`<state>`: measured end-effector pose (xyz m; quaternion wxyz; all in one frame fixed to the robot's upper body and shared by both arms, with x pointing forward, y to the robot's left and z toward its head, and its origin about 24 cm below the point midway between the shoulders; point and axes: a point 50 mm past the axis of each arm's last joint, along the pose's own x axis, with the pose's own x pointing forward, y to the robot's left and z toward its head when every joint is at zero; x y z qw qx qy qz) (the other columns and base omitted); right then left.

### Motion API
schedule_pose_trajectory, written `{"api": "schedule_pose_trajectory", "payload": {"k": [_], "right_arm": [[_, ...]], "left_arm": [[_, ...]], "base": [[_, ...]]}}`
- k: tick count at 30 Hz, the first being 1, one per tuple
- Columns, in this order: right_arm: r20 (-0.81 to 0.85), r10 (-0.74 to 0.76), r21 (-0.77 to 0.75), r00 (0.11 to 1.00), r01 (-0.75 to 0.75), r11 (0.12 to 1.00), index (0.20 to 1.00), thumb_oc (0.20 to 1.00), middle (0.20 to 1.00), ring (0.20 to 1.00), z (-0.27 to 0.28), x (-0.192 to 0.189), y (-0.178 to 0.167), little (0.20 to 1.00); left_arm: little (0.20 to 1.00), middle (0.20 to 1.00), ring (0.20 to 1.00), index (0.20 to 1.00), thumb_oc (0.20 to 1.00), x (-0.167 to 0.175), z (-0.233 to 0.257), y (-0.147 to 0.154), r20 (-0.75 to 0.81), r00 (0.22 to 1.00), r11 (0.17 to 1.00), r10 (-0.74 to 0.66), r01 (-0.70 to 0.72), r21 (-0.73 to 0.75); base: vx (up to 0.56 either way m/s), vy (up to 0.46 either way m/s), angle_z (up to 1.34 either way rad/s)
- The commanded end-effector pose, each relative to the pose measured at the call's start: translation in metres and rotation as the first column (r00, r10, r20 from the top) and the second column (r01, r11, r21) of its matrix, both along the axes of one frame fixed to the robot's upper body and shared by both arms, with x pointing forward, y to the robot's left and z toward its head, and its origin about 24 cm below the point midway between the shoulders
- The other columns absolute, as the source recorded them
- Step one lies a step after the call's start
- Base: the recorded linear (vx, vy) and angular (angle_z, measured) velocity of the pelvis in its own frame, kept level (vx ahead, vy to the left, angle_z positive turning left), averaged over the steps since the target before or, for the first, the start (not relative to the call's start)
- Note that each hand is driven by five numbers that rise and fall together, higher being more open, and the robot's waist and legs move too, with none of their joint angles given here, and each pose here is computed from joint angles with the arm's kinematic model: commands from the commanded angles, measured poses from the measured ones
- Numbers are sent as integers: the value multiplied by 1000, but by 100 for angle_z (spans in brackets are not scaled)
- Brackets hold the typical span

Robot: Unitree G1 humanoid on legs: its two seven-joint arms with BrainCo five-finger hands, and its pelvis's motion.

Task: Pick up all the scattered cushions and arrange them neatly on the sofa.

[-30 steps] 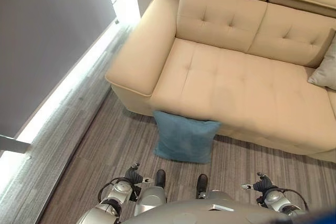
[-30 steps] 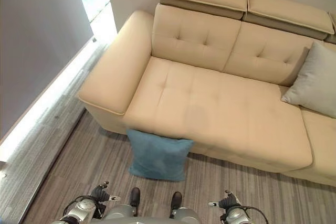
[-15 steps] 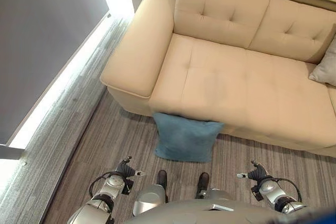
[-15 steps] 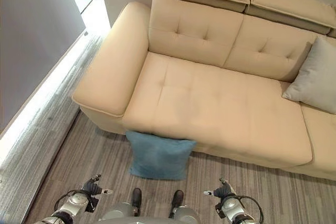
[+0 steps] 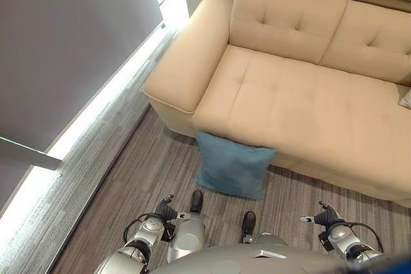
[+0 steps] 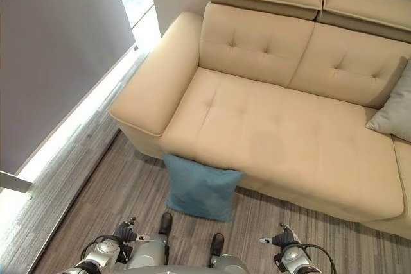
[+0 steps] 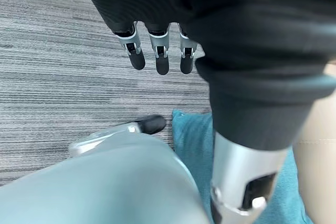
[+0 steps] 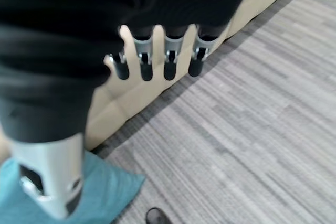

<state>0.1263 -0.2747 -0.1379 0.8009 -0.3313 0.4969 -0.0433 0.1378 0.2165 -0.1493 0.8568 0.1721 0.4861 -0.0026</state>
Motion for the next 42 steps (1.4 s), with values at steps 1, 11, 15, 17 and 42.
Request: {"api": "schedule_pose_trajectory", "payload": {"k": [1, 11, 15, 17, 42], "right_arm": [[22, 6, 8, 1000, -6, 1000, 1000, 1000, 1000, 1000, 0, 4, 4, 1000], [82, 17, 22, 996, -19, 1000, 1000, 1000, 1000, 1000, 5, 22, 12, 1000], [65, 7, 0, 998, -7, 1000, 1000, 1000, 1000, 1000, 5, 16, 6, 1000], [46, -9, 3, 999, 8, 1000, 1000, 1000, 1000, 1000, 2, 9, 4, 1000], [784, -280, 254, 554, 125, 959, 1000, 1000, 1000, 1000, 134, 183, 35, 1000]], "left_arm": [[1000, 1000, 1000, 1000, 1000, 17, 8, 8, 56, 998, 1000, -13, 12, 21], [1000, 1000, 1000, 1000, 1000, 32, 22, 32, 127, 991, 997, 26, -36, 75], [1000, 1000, 1000, 1000, 1000, 32, 20, 28, 130, 990, 997, 46, -54, 59], [1000, 1000, 1000, 1000, 1000, 32, 20, 25, 132, 990, 997, 45, -52, 49], [1000, 1000, 1000, 1000, 1000, 204, 168, -18, 766, 610, 979, 202, -139, -147]], "base": [[187, 255, -56], [77, 107, -40], [27, -68, 14], [85, -125, 13], [-126, -7, 16]]}}
